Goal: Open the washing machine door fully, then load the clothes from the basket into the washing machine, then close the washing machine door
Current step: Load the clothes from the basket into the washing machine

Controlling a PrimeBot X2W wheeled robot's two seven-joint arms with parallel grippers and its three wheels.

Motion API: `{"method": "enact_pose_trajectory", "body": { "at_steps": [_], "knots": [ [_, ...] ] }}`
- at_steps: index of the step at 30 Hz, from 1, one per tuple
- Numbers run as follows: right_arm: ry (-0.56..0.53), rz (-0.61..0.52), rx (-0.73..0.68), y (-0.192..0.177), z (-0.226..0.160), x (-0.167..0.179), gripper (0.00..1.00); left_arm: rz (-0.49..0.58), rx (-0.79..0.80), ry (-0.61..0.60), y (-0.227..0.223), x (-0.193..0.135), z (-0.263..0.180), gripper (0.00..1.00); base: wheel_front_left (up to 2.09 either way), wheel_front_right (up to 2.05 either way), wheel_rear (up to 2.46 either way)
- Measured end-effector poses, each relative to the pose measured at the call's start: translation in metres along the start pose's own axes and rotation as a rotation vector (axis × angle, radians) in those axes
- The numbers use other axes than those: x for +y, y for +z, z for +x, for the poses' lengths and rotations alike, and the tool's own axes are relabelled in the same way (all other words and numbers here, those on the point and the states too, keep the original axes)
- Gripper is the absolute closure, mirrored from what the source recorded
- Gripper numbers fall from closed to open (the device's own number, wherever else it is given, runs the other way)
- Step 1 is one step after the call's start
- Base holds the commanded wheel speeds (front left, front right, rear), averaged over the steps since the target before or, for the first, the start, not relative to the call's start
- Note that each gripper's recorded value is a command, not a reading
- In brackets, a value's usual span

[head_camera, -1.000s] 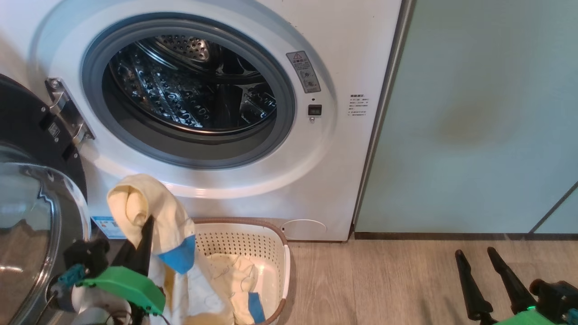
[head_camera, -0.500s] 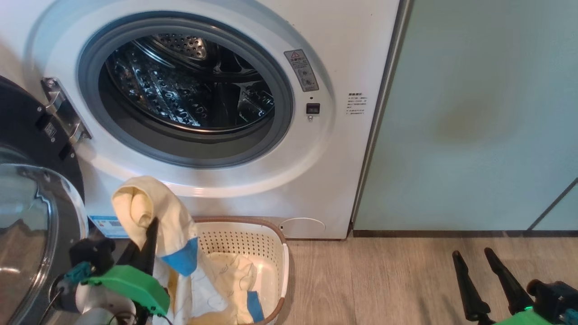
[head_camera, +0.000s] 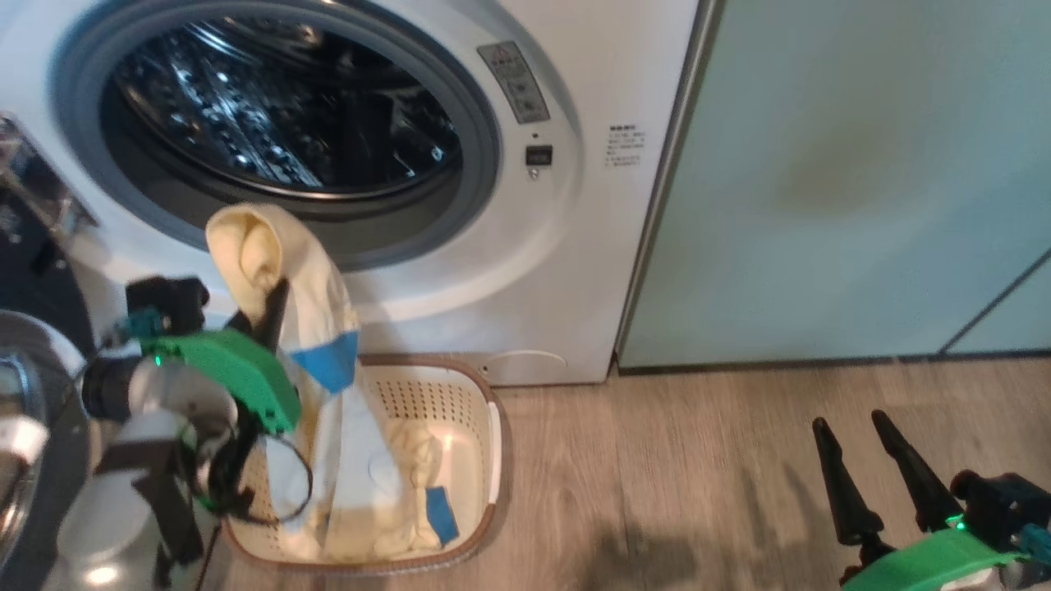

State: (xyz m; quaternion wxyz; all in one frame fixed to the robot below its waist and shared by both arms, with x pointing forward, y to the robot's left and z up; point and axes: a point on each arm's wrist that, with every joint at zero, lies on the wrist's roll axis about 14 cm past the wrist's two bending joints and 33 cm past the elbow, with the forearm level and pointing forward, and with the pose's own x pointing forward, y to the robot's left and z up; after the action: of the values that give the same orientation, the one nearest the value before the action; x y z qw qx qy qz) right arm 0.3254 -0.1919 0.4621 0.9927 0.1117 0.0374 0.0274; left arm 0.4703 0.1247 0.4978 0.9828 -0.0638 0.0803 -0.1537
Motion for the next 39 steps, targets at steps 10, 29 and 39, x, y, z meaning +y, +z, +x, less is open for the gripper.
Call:
{"method": "enact_pose_trajectory", "body": {
  "at_steps": [10,29,39],
  "knots": [
    [-0.05,-0.013,0.048,-0.011,0.015,-0.018,0.0,-0.029,0.05,-0.011,-0.004,0.004,0.077,1.0,0.0,0.0,0.0],
    [-0.113,-0.051,0.113,-0.03,0.063,-0.046,0.0,-0.012,0.062,-0.029,-0.02,0.012,0.218,1.0,0.0,0.0,0.0],
    [-0.116,-0.064,0.143,-0.043,0.083,-0.05,0.0,-0.001,0.05,-0.003,-0.034,0.029,0.259,1.0,0.0,0.0,0.0]
  ]
}}
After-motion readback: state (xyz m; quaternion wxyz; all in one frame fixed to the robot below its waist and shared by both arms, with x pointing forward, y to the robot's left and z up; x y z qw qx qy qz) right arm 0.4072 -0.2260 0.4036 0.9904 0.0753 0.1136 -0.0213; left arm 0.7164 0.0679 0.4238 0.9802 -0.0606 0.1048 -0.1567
